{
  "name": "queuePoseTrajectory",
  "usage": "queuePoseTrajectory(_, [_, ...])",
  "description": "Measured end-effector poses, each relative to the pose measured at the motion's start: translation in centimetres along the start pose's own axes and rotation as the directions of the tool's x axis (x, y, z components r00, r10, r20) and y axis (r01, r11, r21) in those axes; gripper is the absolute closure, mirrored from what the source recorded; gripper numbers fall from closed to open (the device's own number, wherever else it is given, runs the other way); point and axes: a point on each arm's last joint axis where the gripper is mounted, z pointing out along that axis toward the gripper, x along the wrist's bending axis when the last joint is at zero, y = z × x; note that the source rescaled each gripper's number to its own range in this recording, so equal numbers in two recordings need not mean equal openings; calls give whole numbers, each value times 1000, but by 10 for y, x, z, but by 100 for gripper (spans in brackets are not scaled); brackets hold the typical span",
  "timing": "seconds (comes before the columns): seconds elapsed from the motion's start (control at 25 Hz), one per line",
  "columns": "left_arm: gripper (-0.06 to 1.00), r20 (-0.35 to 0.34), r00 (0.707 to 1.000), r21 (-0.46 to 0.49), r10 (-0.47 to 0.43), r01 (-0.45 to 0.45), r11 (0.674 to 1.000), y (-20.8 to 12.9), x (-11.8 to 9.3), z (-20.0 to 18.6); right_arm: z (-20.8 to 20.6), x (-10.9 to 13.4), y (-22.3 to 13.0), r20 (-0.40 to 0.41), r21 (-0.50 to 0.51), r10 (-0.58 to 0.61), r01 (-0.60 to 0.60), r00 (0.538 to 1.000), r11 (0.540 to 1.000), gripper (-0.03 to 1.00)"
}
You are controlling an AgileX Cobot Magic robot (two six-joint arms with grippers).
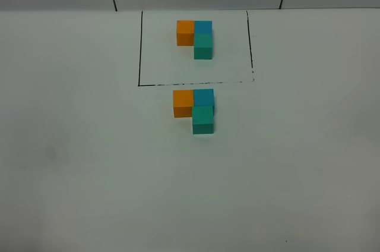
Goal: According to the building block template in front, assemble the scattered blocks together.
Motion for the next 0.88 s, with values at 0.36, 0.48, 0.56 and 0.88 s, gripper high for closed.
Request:
queuePoseTrajectory(0.36, [18,0,1000,0,0,0,1000,0,0,0,0,1,0,92,-7,53,-53,994,999,18])
queuePoseTrajectory(0.48, [18,0,1000,0,0,0,1000,0,0,0,0,1,0,111,-9,68,-67,992,998,18])
queuePoseTrajectory(0.56, [18,0,1000,0,0,0,1000,0,0,0,0,1,0,113,-9,70,-69,991,998,18])
queuePoseTrajectory(0.88, [18,0,1000,0,0,0,1000,0,0,0,0,1,0,114,-10,77,-76,991,997,18])
